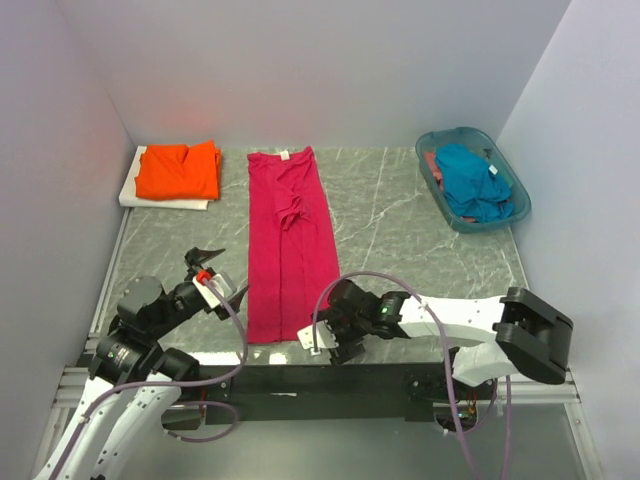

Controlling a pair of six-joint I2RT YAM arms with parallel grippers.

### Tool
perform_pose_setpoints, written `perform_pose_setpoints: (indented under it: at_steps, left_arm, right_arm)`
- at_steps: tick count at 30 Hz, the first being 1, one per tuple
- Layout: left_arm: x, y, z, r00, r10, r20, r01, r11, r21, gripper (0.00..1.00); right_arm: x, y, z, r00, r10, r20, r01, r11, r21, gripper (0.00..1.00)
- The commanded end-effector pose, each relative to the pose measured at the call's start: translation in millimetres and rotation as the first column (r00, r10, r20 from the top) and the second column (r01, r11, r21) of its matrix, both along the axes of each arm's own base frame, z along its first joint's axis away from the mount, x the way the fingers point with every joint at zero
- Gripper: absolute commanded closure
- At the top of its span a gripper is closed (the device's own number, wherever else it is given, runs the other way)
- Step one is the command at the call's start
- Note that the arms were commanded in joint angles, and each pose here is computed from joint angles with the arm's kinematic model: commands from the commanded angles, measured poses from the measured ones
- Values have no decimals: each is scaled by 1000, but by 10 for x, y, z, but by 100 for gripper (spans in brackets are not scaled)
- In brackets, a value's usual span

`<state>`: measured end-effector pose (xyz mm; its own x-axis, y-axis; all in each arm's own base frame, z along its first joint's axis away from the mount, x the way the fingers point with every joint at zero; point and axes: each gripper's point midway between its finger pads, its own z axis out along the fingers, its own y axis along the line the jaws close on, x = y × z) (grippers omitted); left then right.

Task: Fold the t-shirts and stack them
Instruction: Fold the tshirt

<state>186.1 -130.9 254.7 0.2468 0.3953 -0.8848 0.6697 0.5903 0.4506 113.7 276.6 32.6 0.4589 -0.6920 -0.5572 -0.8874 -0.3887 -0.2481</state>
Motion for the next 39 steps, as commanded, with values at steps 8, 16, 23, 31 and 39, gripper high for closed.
perform_pose_setpoints:
  at_steps: [8, 16, 23, 31, 39]
  left_arm:
    - [-160, -88, -288, 992, -79, -96, 81, 997, 16, 0]
    - [-107, -16, -481, 994, -76, -77, 87, 984, 156, 4]
    - [-238, -234, -850, 961, -226, -160, 261, 933, 248, 17]
    - [-471, -479, -1271, 885, -379, -272, 451, 843, 293, 28]
    - [-653, -580, -1709, 823, -393, -409, 546, 745, 382, 29]
  right_arm:
    - [209, 96, -126, 990, -74, 120, 82, 995, -63, 33]
    - [283, 65, -207, 984, -106, 139, 121, 987, -104, 57]
    - [296, 75, -186, 986, -127, 112, 138, 986, -97, 92]
    - [286, 141, 140, 989, -146, -12, 146, 989, 20, 100]
    - [267, 184, 279, 984, -148, -95, 154, 986, 59, 100]
